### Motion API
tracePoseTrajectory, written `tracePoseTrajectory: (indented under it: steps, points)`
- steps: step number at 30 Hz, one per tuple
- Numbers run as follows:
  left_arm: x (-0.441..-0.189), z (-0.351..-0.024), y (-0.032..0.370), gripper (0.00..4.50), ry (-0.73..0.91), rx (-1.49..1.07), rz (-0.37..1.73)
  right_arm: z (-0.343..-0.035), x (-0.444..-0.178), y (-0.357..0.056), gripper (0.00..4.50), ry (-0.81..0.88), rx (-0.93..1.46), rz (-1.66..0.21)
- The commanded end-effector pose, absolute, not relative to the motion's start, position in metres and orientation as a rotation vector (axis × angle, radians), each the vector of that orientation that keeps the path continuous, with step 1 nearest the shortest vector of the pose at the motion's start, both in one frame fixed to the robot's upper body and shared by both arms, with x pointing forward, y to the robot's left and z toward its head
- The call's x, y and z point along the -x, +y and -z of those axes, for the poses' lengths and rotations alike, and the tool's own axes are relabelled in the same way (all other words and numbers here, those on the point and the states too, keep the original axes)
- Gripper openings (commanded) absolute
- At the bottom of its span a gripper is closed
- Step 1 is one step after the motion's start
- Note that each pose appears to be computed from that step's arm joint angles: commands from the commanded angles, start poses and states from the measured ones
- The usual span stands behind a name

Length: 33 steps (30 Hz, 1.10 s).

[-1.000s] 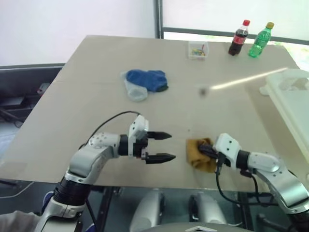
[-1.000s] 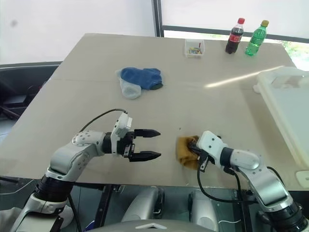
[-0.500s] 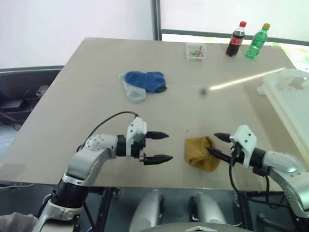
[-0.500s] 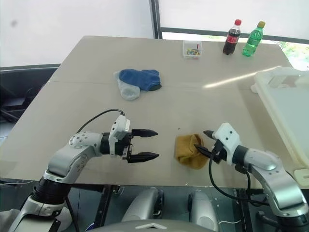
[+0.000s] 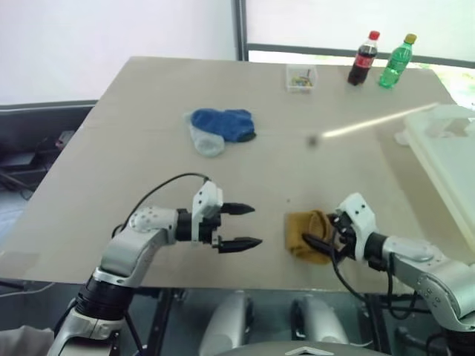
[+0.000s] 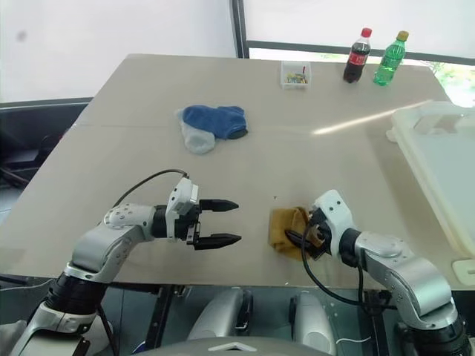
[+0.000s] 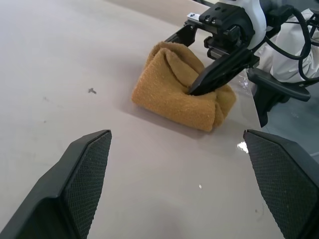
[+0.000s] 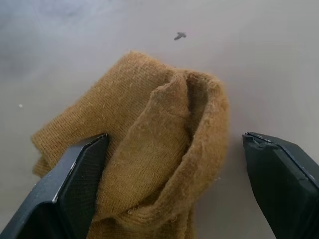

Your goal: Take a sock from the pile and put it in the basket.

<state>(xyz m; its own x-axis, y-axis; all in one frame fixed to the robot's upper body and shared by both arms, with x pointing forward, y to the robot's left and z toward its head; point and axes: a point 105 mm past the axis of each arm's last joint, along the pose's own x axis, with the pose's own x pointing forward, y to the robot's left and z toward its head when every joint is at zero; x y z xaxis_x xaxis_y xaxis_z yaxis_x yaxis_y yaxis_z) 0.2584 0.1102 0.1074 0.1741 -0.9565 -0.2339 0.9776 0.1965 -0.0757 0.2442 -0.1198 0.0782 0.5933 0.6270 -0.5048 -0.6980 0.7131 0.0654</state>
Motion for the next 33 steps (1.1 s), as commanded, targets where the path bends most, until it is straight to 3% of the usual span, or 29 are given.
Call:
tracePoseTrajectory:
  steps: [1,4,10,12,13,19,23,29,33]
  points:
    - [-0.252,-0.117,0.108,4.5,0.18,-0.129,1.399,-0.044,-0.228,-0.126,4.4,0.696,0.214,-0.781]
    - [-0.247,-0.119,0.108,4.5,0.146,-0.139,1.415,-0.036,-0.226,-0.129,3.7,0.718,0.253,-0.782]
    - [-0.251,-0.122,0.108,4.5,0.097,-0.171,1.378,-0.03,-0.225,-0.135,0.97,0.726,0.292,-0.783]
    - [-0.253,-0.123,0.108,4.5,0.09,-0.178,1.37,-0.034,-0.228,-0.137,0.19,0.707,0.275,-0.773]
    - [-0.254,-0.124,0.107,4.5,0.082,-0.179,1.366,-0.039,-0.231,-0.136,0.02,0.674,0.25,-0.773]
    - [-0.263,-0.133,0.1,4.5,0.025,-0.163,1.339,-0.106,-0.259,-0.14,0.01,0.366,-0.029,-0.727]
    - [-0.272,-0.147,0.091,4.5,-0.043,-0.138,1.322,-0.177,-0.292,-0.182,0.01,0.074,-0.216,-0.573]
    - [-0.278,-0.177,0.073,4.5,-0.19,-0.112,1.331,-0.241,-0.329,-0.26,0.01,-0.095,-0.285,-0.283]
    - [-0.277,-0.195,0.062,4.5,-0.252,-0.087,1.341,-0.253,-0.344,-0.311,0.01,-0.096,-0.298,-0.086]
